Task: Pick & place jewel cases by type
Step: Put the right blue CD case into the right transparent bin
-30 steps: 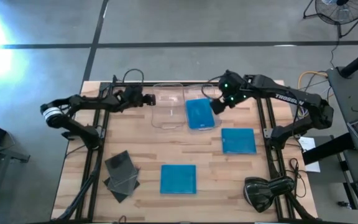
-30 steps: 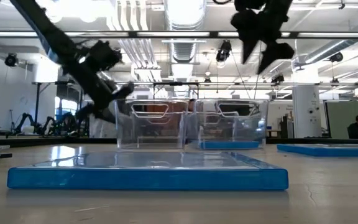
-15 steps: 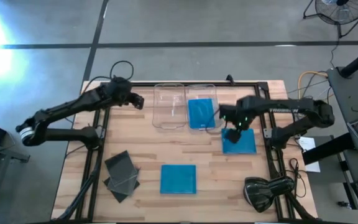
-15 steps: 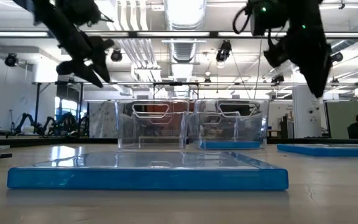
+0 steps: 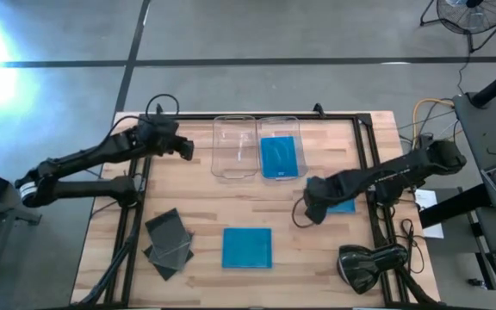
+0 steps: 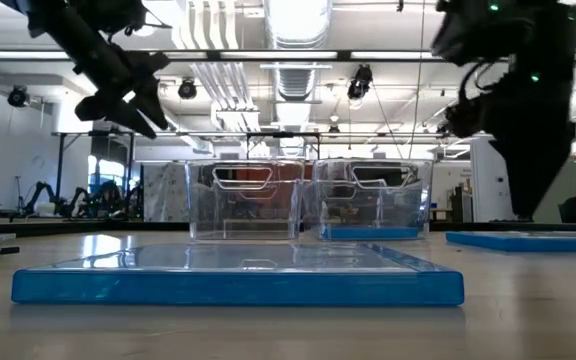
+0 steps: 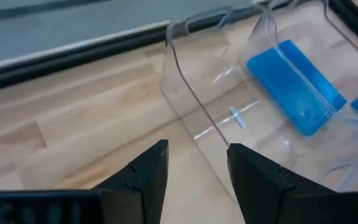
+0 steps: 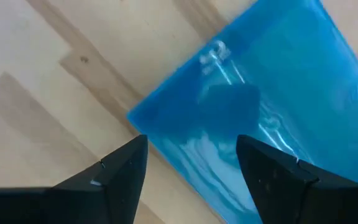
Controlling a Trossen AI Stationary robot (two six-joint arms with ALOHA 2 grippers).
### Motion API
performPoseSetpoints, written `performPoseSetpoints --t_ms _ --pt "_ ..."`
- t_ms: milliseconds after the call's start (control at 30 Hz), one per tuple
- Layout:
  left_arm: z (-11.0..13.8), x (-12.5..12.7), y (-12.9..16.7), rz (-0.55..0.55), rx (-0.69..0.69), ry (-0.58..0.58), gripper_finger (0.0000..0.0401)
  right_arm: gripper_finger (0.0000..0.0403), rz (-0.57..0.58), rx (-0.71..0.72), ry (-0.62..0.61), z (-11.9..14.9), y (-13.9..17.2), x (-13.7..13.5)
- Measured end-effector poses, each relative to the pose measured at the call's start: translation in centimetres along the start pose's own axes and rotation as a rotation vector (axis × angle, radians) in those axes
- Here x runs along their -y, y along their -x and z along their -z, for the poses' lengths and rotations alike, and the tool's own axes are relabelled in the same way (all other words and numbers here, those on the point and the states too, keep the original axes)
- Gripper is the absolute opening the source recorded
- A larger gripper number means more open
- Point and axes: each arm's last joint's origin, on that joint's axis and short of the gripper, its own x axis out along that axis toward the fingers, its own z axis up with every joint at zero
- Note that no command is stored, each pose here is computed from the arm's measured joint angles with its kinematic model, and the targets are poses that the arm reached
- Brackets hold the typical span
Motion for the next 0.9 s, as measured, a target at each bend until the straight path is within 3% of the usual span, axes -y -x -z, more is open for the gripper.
performPoseSetpoints --t_ms 167,367,500,667,900 --pt "0.3 0.4 0.0 0.016 -0.013 0.0 0.0147 0.0239 -0.101 0.072 -0.035 1.0 -2.1 -0.4" --pt "0.5 1.0 0.3 0.058 -0.026 0.007 0.0147 0.0231 -0.328 0.115 -0.134 0.8 -3.1 -1.3" --pt "1.3 1.4 0.6 0.07 -0.078 -0.01 0.0147 0.0226 -0.441 0.119 -0.132 0.7 -3.0 -2.2" --pt "2.6 2.2 1.0 0.097 -0.148 -0.045 0.0147 0.0224 -0.558 0.087 -0.096 0.3 -3.9 -3.9" --pt "4.6 4.1 1.9 0.188 -0.226 -0.097 0.0147 0.0224 -0.758 0.102 -0.138 -1.6 -5.5 -7.7"
